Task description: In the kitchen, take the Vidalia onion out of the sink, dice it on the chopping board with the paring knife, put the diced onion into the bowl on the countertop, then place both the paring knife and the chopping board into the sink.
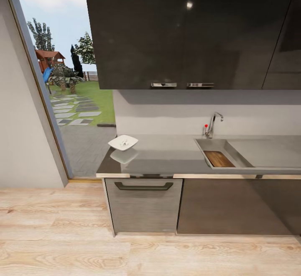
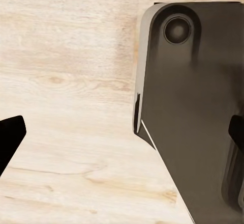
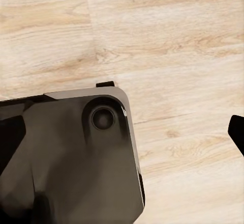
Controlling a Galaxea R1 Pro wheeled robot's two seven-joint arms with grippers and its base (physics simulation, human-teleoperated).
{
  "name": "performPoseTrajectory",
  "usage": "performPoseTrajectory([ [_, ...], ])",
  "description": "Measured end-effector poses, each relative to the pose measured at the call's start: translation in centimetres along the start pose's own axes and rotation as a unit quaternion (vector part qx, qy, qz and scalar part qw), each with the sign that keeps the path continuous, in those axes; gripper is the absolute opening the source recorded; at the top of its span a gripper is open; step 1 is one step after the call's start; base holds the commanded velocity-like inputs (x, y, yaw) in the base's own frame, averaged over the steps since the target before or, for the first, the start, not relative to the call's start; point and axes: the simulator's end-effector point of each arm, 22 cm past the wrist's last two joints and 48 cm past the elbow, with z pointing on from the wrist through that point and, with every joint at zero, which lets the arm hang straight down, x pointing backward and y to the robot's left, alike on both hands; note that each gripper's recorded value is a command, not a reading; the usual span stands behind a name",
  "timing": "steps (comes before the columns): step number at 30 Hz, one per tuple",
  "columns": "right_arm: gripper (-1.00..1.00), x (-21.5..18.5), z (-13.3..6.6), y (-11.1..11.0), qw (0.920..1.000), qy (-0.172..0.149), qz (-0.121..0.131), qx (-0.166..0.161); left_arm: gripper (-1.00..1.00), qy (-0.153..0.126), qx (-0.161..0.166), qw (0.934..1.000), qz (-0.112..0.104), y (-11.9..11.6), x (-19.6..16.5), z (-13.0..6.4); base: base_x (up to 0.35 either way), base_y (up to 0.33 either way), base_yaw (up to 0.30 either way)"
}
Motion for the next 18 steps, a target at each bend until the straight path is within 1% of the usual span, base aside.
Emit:
performPoseTrajectory([
  [18, 1.00, 0.00, 0.00, 0.00, 1.0000, 0.000, 0.000, 0.000, 1.00, 0.000, 0.000, 1.0000, 0.000, -0.02, 0.00, 0.00, 0.000, 0.000, 0.000],
])
